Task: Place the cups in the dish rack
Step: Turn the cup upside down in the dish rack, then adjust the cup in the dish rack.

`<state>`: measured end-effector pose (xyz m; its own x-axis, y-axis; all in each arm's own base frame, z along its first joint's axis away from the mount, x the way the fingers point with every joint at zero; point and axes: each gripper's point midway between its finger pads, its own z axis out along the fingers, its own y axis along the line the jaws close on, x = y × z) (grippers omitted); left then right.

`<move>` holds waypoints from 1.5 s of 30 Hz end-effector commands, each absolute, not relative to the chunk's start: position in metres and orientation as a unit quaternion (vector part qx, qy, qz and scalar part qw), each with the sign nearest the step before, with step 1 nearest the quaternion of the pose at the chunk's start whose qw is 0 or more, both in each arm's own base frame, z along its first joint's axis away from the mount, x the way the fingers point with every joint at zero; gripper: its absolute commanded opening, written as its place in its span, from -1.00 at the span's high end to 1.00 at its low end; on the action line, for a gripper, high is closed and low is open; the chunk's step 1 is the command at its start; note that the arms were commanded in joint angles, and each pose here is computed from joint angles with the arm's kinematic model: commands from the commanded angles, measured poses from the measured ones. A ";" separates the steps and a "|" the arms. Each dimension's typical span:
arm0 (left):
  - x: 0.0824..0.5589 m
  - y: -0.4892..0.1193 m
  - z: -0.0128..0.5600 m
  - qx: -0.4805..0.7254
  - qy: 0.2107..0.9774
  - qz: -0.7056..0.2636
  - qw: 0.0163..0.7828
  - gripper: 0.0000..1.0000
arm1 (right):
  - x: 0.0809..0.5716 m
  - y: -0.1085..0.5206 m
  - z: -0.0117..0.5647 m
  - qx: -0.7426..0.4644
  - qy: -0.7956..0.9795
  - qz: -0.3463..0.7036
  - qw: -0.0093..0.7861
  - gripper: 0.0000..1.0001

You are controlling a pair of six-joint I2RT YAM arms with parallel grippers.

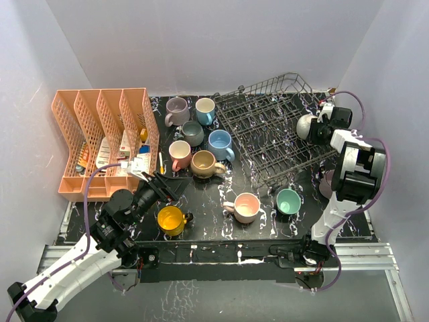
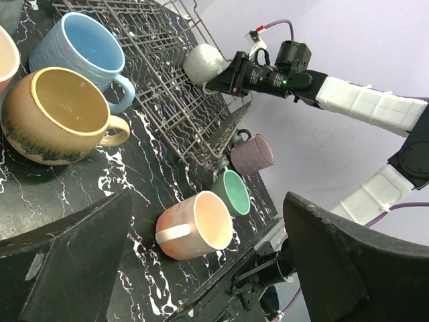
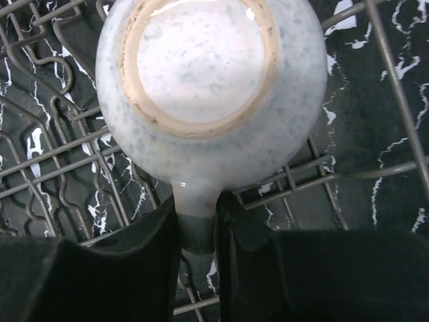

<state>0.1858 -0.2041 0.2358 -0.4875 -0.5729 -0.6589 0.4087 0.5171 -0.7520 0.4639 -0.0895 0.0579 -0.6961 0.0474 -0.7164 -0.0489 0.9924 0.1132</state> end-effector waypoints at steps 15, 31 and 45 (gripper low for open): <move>0.184 -0.207 0.257 -0.054 0.701 -0.502 0.504 -0.84 | 0.478 -0.104 0.138 -0.059 0.876 0.024 0.479 -0.06; 0.187 -0.203 0.248 -0.048 0.720 -0.473 0.505 -0.90 | 0.400 -0.003 0.246 -0.208 0.783 0.195 0.553 -0.36; 0.183 -0.197 0.243 -0.022 0.776 -0.413 0.476 -0.88 | 0.401 -0.034 0.215 -0.223 0.828 0.105 0.504 0.75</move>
<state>0.1846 -0.1998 0.2482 -0.5338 -0.4532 -0.7139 0.3683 0.6353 -0.6788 0.3777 0.0009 0.2319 -0.3185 -0.1637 -0.9337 -0.5429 0.8390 0.0381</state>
